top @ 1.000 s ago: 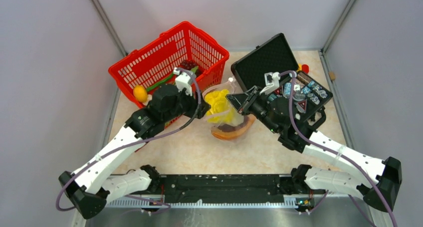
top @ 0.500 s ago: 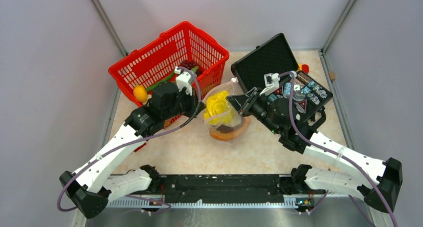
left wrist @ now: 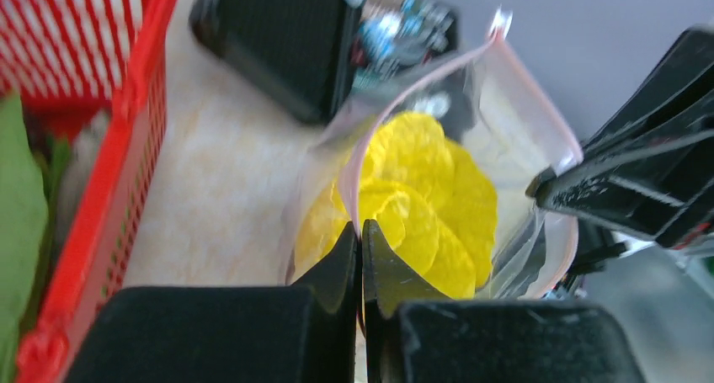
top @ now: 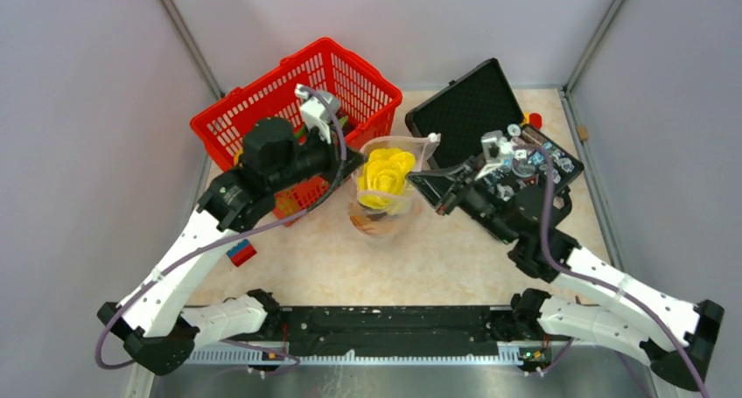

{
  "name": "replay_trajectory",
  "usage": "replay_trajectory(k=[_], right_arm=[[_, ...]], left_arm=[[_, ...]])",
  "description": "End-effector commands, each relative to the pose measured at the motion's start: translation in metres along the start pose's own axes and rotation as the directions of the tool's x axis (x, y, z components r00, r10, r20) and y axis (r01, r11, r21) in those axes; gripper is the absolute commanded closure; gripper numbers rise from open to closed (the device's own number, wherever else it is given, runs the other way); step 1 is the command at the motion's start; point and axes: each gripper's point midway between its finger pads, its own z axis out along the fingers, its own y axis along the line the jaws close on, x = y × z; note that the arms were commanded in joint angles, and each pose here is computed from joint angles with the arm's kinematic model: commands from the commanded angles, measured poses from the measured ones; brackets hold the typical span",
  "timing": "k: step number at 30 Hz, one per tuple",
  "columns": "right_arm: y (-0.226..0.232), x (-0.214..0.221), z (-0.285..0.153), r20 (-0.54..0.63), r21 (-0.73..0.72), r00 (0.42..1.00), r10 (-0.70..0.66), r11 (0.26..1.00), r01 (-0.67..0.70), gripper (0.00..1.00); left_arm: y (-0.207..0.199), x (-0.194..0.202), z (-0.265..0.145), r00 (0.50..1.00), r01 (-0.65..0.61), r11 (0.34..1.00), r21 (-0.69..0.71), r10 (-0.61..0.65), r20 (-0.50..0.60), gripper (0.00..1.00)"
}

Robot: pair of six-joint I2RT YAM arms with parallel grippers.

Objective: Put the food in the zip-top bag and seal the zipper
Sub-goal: Adjust the zipper food storage bag at the center of the board.

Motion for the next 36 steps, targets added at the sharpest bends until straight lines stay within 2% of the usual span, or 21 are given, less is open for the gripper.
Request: replay_trajectory(k=[1,3,4,5,6,7,9,12,13,15,16,17,19,20,22,24,26,29,31,33,36], right_arm=[[0.067,-0.072,-0.038,0.236,-0.253,0.956,-0.172,0.939,0.232,1.00],[0.031,-0.069,-0.026,0.141,-0.039,0.968,-0.207,0.976,0.214,1.00],[0.006,-0.070,-0.025,0.116,0.110,0.981,-0.158,0.983,0.145,1.00],[-0.007,-0.071,-0.026,0.126,0.182,0.986,-0.111,0.980,0.087,1.00],[-0.003,-0.067,-0.026,0.139,0.142,0.984,-0.109,0.986,0.089,1.00],[0.014,-0.067,-0.027,0.173,0.030,0.978,-0.113,0.994,0.109,1.00],[0.038,-0.060,-0.028,0.193,-0.128,0.973,-0.128,0.980,0.154,1.00],[0.020,-0.051,-0.008,0.075,0.002,0.991,-0.111,0.994,0.111,1.00],[0.029,-0.052,-0.007,0.062,-0.032,0.991,-0.115,0.993,0.117,1.00],[0.072,-0.052,-0.016,0.101,-0.279,0.985,-0.141,0.946,0.164,1.00],[0.091,-0.051,-0.025,0.139,-0.399,0.979,-0.150,0.896,0.194,1.00],[0.093,-0.052,-0.026,0.170,-0.415,0.974,-0.151,0.885,0.210,1.00],[0.045,-0.046,-0.005,0.112,-0.163,0.983,-0.145,0.973,0.163,1.00],[0.029,-0.051,-0.001,0.108,-0.058,0.987,-0.116,0.991,0.123,1.00],[0.038,-0.069,-0.010,0.182,-0.084,0.976,-0.116,0.988,0.133,1.00],[0.047,-0.090,-0.032,0.311,-0.138,0.949,-0.062,0.984,0.109,1.00],[0.048,-0.101,-0.047,0.346,-0.129,0.935,-0.076,0.984,0.127,1.00],[0.050,-0.097,-0.051,0.263,-0.106,0.954,-0.147,0.978,0.180,1.00],[0.044,-0.080,-0.045,0.203,-0.102,0.965,-0.167,0.976,0.190,1.00],[0.024,-0.050,-0.028,0.103,-0.049,0.982,-0.161,0.985,0.166,1.00],[-0.008,0.020,0.003,-0.129,0.002,0.983,-0.132,0.991,0.133,1.00]], left_arm=[[-0.054,-0.093,-0.039,0.963,-0.123,0.978,0.170,0.076,0.257,1.00],[-0.049,-0.095,-0.032,0.964,-0.118,0.983,0.144,0.078,0.254,1.00],[-0.049,-0.096,-0.030,0.965,-0.117,0.983,0.145,0.078,0.250,1.00],[-0.053,-0.097,-0.028,0.965,-0.117,0.979,0.169,0.071,0.253,1.00],[-0.060,-0.099,-0.029,0.962,-0.118,0.971,0.208,0.060,0.265,1.00],[-0.067,-0.099,-0.030,0.962,-0.118,0.961,0.249,0.048,0.270,1.00],[-0.065,-0.094,-0.024,0.965,-0.108,0.961,0.254,0.039,0.260,1.00],[-0.055,-0.089,-0.017,0.971,-0.074,0.975,0.212,0.022,0.238,1.00],[-0.063,-0.092,-0.023,0.968,-0.082,0.965,0.247,0.018,0.250,1.00],[-0.071,-0.096,-0.035,0.959,-0.090,0.956,0.279,0.007,0.284,1.00],[-0.061,-0.094,-0.033,0.957,-0.085,0.969,0.232,0.014,0.291,1.00],[-0.043,-0.087,-0.025,0.959,-0.073,0.986,0.148,0.029,0.281,1.00],[-0.005,-0.058,0.004,0.984,-0.031,0.999,0.034,0.025,0.176,1.00],[0.005,-0.043,0.016,0.993,0.013,0.999,0.035,-0.017,0.115,1.00],[-0.011,-0.026,0.027,0.998,0.039,0.986,0.162,-0.046,0.039,1.00],[-0.031,-0.028,0.027,0.996,0.068,0.958,0.277,-0.082,0.042,1.00],[-0.051,-0.047,0.013,0.990,0.057,0.929,0.365,-0.100,0.099,1.00],[-0.076,-0.076,-0.021,0.978,0.009,0.900,0.435,-0.098,0.183,1.00],[-0.062,-0.072,-0.018,0.977,0.006,0.933,0.359,-0.083,0.199,1.00],[-0.026,-0.040,0.006,0.989,0.053,0.975,0.215,-0.081,0.126,1.00],[0.021,0.039,0.048,0.990,0.137,0.988,0.071,-0.133,-0.049,1.00]])
